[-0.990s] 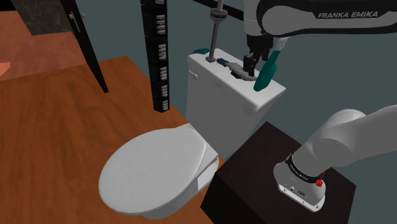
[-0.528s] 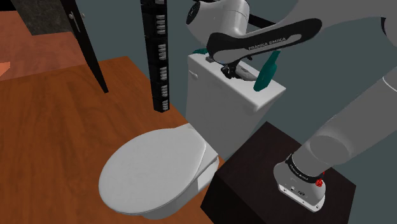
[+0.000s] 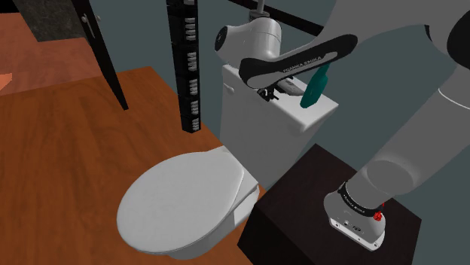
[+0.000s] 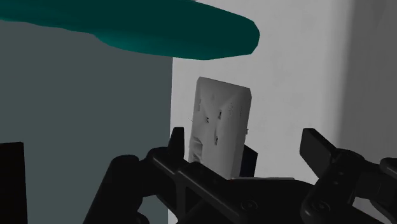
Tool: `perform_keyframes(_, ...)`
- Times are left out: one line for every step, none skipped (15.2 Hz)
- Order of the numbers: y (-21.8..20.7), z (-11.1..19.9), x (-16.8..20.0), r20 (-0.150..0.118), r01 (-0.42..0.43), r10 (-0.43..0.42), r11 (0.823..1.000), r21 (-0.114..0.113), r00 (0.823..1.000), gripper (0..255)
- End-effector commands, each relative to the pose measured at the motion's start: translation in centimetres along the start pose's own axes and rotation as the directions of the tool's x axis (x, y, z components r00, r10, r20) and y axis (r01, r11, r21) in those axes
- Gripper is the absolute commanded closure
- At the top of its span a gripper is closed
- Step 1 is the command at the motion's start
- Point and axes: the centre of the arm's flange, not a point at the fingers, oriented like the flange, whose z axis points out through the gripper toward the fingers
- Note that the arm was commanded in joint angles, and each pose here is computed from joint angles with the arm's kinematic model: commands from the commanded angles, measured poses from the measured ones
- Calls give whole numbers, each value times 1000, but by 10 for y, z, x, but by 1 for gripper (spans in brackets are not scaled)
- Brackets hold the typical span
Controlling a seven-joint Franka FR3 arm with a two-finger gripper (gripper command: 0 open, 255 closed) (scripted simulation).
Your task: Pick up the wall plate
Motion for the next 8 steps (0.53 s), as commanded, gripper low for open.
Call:
perform_keyframes(-4,3,0,0,0,0,1000,0,1000,0)
perform_keyframes(-4,3,0,0,0,0,1000,0,1000,255)
perform_keyframes(-4,4,0,0,0,0,1000,0,1000,255)
perform_keyframes(-4,4,0,0,0,0,1000,0,1000,255)
perform_keyframes(-4,4,0,0,0,0,1000,0,1000,255)
perform_keyframes(-4,4,0,0,0,0,1000,0,1000,255)
perform_keyframes(-4,4,0,0,0,0,1000,0,1000,255)
perform_keyframes(-4,4,0,0,0,0,1000,0,1000,255)
